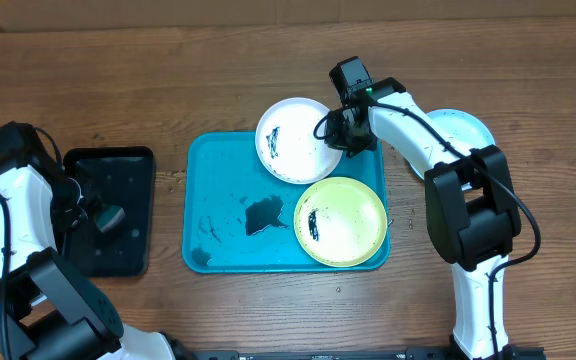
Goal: Clean dirty plates on tray and stack at the side
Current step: 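Grasp the pink plate's edge with the right gripper and slide it left, then lower the sponge with the left gripper onto the pink plate and scrub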
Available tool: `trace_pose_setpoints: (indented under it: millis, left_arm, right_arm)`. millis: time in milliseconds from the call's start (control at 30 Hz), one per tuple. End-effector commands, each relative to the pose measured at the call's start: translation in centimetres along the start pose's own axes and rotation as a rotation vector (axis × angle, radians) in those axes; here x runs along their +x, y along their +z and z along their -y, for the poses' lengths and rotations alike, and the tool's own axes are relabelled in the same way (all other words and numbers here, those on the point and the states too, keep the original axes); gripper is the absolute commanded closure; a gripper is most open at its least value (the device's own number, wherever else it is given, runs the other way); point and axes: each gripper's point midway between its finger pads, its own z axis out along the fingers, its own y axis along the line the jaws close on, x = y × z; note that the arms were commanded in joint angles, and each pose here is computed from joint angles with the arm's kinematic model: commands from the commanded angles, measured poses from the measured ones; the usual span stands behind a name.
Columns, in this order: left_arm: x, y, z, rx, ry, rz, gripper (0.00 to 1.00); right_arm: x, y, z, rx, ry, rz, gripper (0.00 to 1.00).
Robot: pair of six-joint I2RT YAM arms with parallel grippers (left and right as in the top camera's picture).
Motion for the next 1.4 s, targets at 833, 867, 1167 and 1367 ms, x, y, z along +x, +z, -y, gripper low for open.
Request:
trace_pose_setpoints:
  millis: [833,867,1167,1367]
  left_arm:
    - [-1.6,2.0,1.7,0.033,0.02,0.041,0.96]
    - [-1.5,2.5,1.6,0.028,0.019,0.029,0.95]
    - [-0.2,7.1,1.0,-0.009,0.053,-0.092,0.96]
    - [-0.1,9.7,-0.8,-0.108,0.057,-0.118,0.96]
  right_arm:
    - [12.9,-3.0,-10.3,-0.098,-0.183,-0.334,0.96]
    - [13.3,-2.7,-10.5,-0.094,-0.188,-0.335,0.96]
    - [14.3,-2.1,-11.3,-0.095,-0.207,-0.33,0.96]
    - [14.6,-2.2,-11.0,-0.083,-0.204,-0.345,0.96]
